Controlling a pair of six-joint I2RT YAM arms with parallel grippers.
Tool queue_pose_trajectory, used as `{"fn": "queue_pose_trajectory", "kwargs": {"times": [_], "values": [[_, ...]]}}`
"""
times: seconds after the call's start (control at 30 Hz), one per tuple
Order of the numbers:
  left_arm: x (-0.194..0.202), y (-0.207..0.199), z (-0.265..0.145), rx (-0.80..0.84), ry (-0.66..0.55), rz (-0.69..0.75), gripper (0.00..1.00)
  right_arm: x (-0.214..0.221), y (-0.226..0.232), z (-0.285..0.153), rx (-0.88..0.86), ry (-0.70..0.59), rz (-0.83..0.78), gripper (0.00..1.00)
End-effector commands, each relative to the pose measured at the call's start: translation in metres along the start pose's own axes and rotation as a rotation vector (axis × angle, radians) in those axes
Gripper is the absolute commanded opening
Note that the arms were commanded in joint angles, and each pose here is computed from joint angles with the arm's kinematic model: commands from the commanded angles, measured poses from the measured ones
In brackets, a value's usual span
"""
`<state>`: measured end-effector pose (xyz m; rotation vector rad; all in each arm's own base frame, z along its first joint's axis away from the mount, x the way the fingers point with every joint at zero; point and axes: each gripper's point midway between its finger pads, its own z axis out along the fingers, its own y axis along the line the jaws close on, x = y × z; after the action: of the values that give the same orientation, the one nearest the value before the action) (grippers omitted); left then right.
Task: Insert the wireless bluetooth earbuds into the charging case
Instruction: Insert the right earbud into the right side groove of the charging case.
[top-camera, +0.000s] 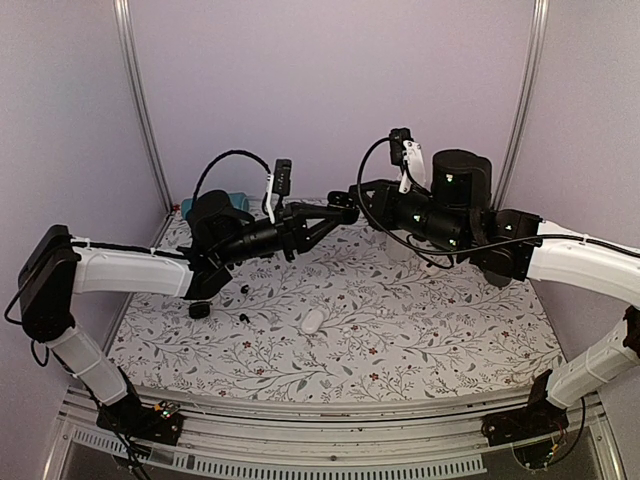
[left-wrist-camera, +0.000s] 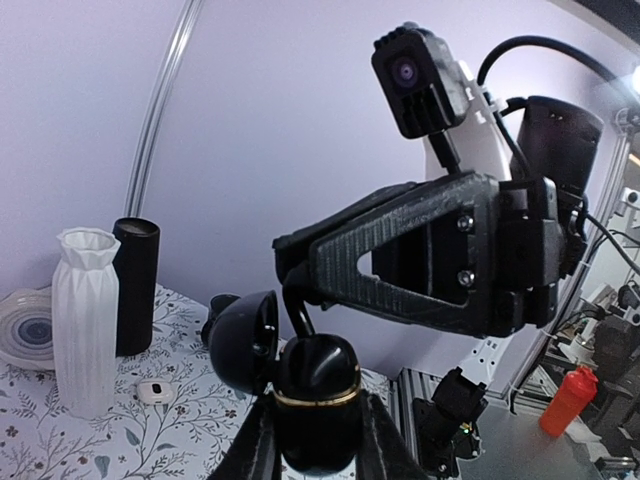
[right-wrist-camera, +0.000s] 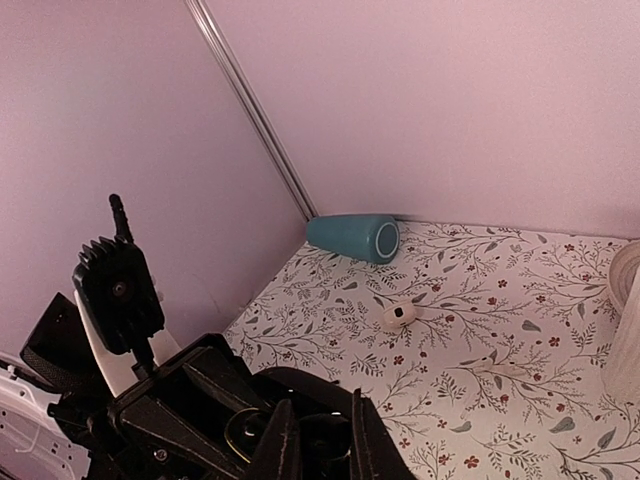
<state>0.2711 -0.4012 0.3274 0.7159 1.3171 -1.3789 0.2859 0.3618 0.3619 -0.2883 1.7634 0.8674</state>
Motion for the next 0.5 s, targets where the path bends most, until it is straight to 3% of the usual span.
{"fn": "queue_pose_trajectory", "kwargs": {"times": [0.0, 0.47], "values": [[-0.0390, -0.0141, -0.0011, 0.003, -0.098, 0.084, 0.00, 0.0165, -0.0016, 0.0021, 0.017, 0.055, -0.029, 0.12], [-0.0395, -0.0107, -0.0023, -0.022, -0.100, 0.106, 0.00, 0.0180, 0.0019, 0.0043, 0.015, 0.070, -0.041, 0.12]]}}
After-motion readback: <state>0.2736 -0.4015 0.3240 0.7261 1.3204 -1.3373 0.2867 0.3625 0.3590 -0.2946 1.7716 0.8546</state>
